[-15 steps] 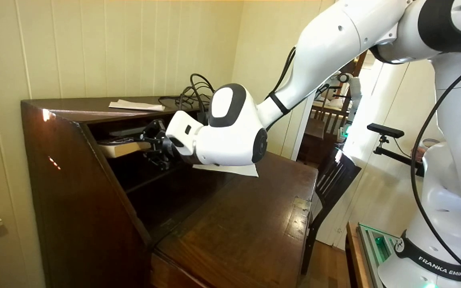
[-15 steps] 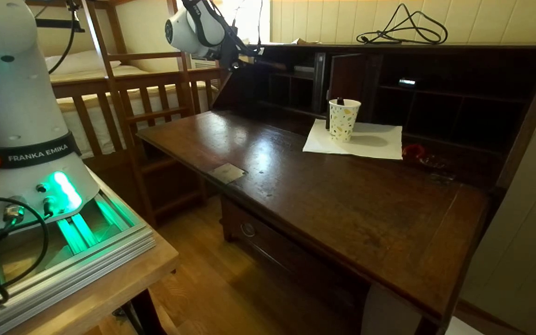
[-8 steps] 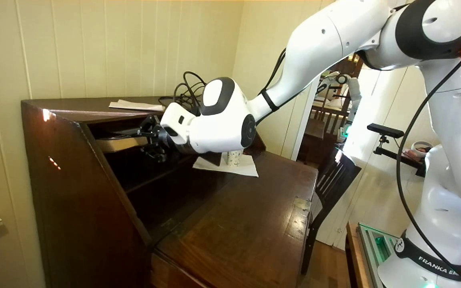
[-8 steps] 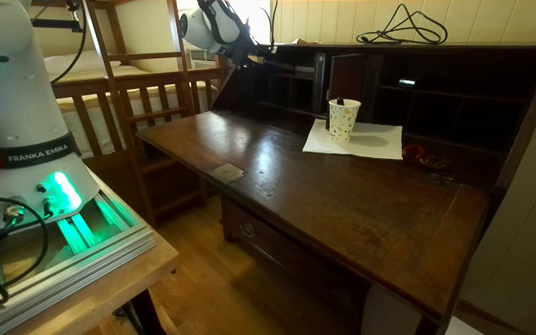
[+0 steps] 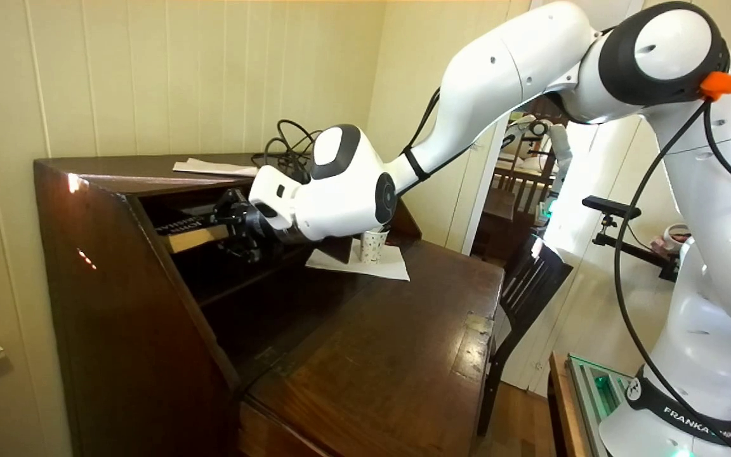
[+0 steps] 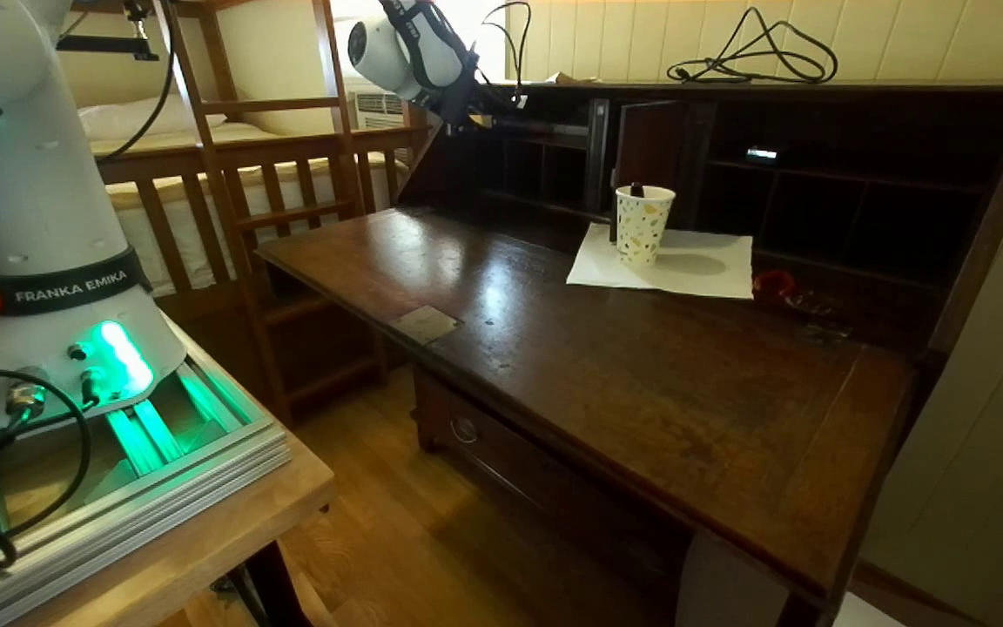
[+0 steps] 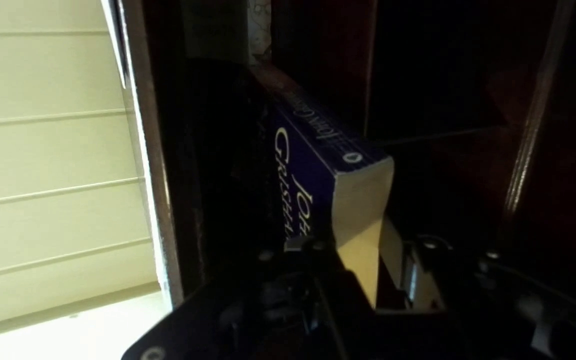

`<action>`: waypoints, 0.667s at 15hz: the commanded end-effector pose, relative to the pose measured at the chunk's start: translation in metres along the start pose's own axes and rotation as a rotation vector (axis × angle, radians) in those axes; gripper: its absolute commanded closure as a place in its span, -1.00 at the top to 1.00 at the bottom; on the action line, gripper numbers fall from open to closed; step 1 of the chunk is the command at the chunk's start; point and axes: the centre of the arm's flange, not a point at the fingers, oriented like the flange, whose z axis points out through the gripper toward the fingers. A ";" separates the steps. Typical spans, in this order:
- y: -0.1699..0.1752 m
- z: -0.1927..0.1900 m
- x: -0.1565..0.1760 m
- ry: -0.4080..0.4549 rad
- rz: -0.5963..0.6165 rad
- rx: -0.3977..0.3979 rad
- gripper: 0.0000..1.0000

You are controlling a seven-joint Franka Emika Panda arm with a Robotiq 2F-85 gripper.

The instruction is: Move the blue book to the left then place it on the upper shelf of the cabinet.

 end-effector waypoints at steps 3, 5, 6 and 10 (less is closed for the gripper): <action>-0.026 0.006 -0.032 -0.013 -0.012 0.035 0.46; -0.025 -0.009 -0.026 -0.016 0.016 0.032 0.74; -0.023 -0.018 -0.021 -0.002 0.023 0.021 0.91; 0.000 -0.060 0.022 -0.006 0.078 0.015 1.00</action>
